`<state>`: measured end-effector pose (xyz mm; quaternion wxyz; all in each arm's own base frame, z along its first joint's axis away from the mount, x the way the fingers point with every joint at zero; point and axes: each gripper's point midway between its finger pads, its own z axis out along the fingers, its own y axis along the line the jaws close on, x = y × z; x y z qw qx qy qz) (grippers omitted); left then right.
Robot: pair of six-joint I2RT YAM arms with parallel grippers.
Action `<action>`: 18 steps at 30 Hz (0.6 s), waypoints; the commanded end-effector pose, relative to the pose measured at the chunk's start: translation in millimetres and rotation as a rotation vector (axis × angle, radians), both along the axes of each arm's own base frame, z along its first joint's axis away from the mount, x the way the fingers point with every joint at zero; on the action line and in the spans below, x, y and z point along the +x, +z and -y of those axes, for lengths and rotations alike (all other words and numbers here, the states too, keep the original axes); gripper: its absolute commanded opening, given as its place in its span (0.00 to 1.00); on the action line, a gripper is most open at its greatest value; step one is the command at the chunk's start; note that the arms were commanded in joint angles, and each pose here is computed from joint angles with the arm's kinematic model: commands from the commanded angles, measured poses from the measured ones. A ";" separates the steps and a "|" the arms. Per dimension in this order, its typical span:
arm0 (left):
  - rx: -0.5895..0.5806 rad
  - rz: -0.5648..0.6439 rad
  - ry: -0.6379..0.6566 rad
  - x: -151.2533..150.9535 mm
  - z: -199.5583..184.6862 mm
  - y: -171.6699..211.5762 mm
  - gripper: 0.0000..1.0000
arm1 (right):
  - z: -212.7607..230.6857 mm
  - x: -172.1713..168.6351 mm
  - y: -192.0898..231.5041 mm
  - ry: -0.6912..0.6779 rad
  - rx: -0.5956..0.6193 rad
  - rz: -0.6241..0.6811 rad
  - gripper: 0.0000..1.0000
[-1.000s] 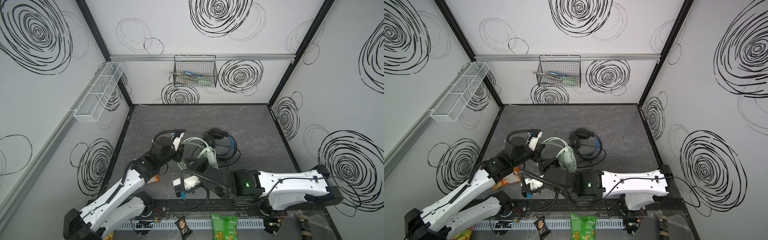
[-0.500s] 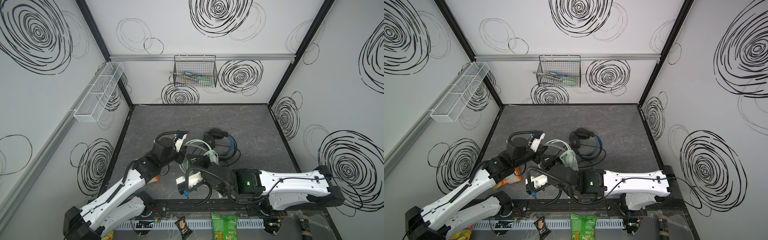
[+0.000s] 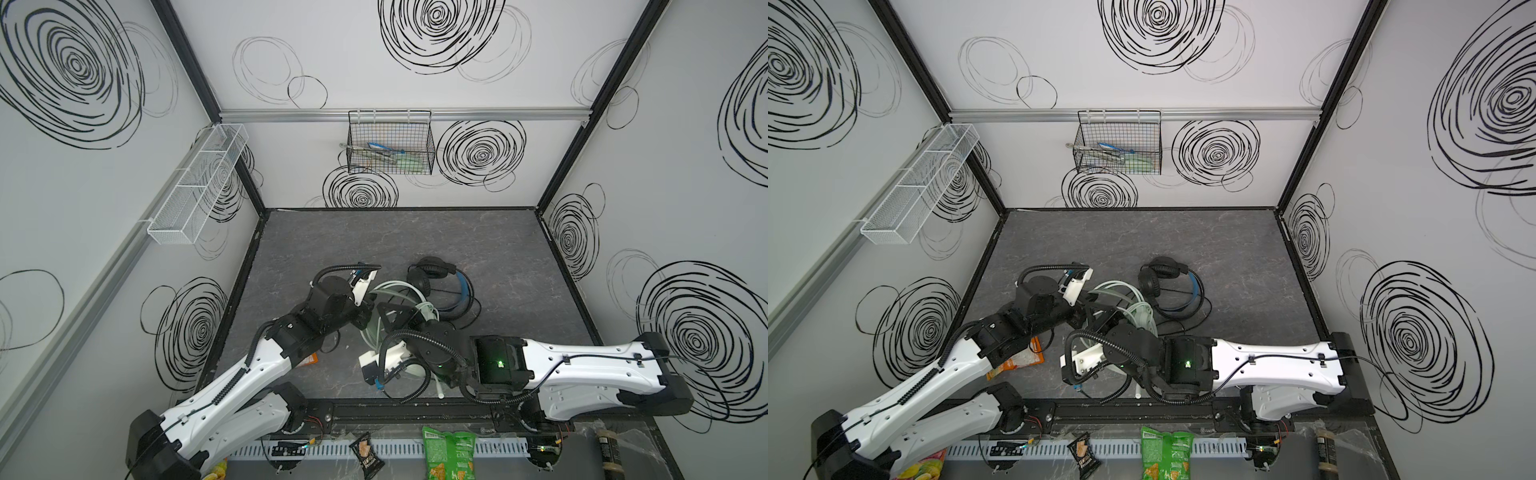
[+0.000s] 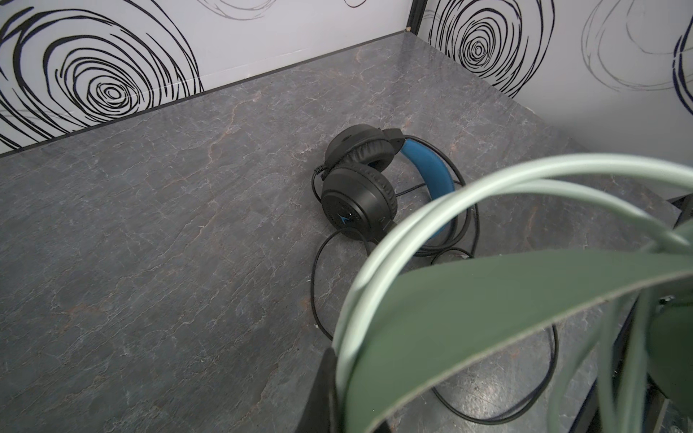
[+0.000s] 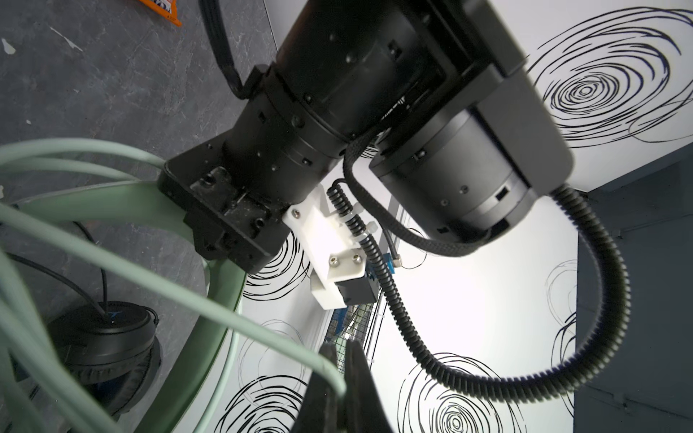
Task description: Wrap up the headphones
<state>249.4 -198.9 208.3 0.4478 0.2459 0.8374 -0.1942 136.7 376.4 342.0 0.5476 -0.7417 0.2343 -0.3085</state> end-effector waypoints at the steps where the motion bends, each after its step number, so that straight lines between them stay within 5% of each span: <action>1: 0.038 0.012 -0.018 -0.5 0.4 -5.2 0.00 | 11.3 17.5 47.5 -0.073 0.151 0.053 0.00; 18: -0.063 0.125 -0.190 -30.8 21.5 32.4 0.00 | 50.3 32.0 65.6 -0.104 0.410 -0.204 0.13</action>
